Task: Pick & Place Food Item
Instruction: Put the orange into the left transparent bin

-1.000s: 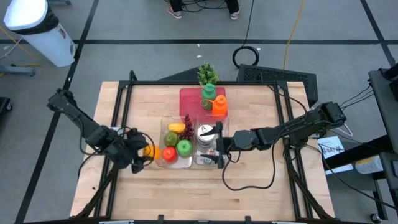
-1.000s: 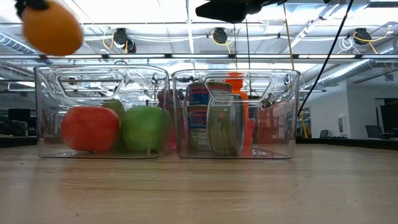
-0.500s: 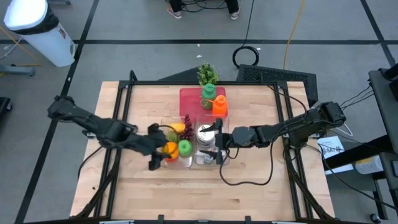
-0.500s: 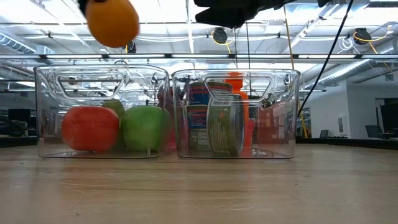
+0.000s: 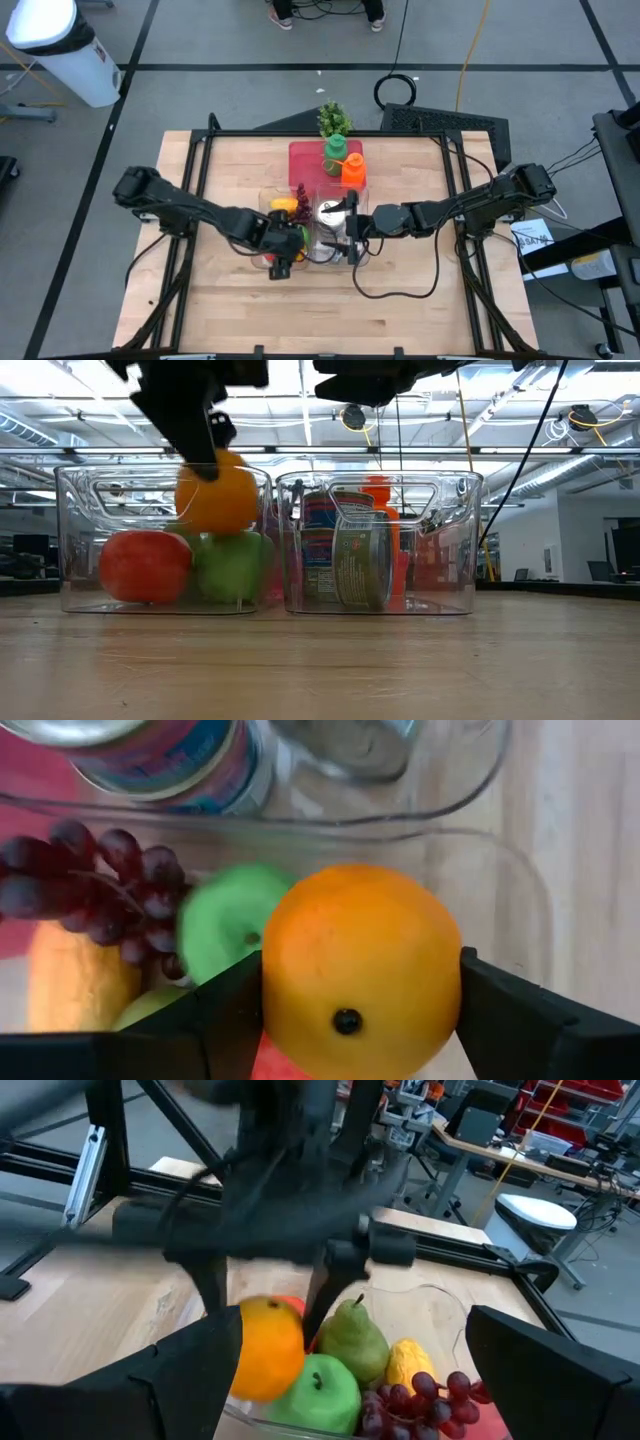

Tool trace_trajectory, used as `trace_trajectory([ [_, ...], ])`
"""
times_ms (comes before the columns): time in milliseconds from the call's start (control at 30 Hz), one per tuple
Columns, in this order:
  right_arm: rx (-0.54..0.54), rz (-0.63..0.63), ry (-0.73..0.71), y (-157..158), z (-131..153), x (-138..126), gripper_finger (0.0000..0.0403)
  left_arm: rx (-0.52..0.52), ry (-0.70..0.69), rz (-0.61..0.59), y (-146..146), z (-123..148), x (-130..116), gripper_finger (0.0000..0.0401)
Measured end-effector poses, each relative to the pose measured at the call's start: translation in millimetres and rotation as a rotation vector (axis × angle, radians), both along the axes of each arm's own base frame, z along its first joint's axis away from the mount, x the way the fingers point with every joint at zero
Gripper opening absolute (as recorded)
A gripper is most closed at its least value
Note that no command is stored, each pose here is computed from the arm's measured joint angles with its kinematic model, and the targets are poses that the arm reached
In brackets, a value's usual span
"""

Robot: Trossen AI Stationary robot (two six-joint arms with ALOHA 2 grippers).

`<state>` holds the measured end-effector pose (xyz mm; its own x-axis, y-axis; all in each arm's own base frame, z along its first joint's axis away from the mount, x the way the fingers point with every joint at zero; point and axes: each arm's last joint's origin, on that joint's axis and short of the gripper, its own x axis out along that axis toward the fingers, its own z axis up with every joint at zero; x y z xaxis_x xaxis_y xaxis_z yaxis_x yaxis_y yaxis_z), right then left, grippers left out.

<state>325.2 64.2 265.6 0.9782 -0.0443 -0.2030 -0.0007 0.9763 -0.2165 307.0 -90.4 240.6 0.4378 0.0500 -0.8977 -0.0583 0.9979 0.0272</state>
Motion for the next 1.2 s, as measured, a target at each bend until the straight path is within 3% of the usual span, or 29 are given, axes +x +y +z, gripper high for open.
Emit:
trace_trajectory([
  [367, 0.000, 0.002, 0.001, 0, 0, 0, 0.0364, -0.044, 0.099, 0.011, 7, -31, 17, 0.0272],
  [867, -0.001, 0.001, 0.003, 0, 0, 0, 0.0364, -0.044, 0.085, -0.004, 9, -35, 22, 0.0346],
  [1200, -0.001, 0.001, 0.003, 0, 0, 0, 0.0364, -0.041, 0.084, -0.013, 9, -35, 22, 0.0342],
])
